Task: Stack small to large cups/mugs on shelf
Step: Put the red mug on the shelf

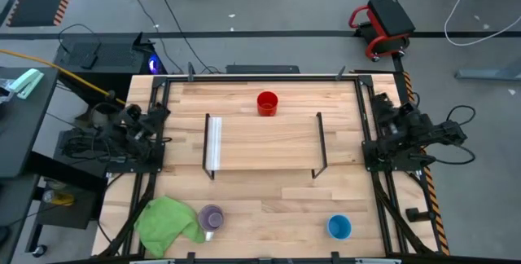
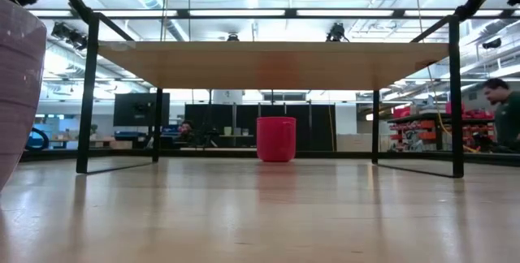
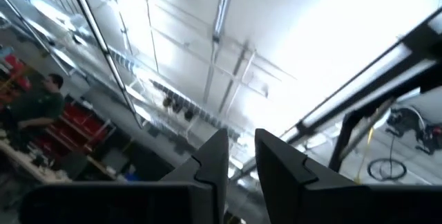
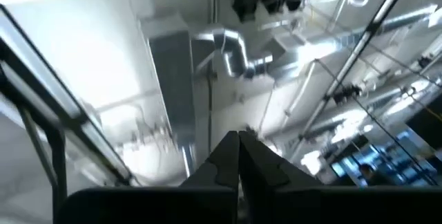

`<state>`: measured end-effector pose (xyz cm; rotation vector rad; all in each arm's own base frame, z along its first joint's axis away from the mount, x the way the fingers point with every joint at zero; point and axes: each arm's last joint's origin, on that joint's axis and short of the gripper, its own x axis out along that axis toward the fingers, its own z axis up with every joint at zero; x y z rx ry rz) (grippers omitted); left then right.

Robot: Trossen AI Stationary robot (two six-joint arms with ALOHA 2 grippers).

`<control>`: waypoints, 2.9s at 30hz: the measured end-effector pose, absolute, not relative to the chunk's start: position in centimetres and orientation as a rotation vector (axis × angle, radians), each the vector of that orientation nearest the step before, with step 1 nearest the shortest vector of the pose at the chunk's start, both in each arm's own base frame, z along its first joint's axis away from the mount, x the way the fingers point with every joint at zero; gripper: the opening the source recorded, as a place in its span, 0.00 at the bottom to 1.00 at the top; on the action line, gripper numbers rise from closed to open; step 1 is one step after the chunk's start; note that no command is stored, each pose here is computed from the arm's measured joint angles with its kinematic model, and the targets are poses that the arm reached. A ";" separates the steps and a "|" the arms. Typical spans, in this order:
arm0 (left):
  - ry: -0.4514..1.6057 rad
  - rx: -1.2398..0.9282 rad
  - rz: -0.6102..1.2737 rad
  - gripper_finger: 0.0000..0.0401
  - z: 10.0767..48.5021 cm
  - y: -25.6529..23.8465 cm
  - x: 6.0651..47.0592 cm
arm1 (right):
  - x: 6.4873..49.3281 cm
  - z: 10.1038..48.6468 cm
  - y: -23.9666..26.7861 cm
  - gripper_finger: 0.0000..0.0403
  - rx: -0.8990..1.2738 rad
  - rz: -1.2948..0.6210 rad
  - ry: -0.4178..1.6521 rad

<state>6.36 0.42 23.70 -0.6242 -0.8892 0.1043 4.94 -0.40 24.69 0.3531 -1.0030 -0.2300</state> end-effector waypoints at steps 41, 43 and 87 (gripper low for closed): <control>-0.666 -0.376 0.299 0.18 31.0 0.9 3.8 | 2.8 32.4 -0.7 0.04 0.455 -0.140 -0.783; -0.621 -0.389 0.352 0.18 31.1 1.1 3.7 | 2.8 32.8 -0.7 0.04 0.453 -0.159 -0.758; -0.341 -0.448 0.604 0.20 29.1 1.5 4.7 | 21.4 50.5 -17.0 0.19 0.611 -0.718 0.486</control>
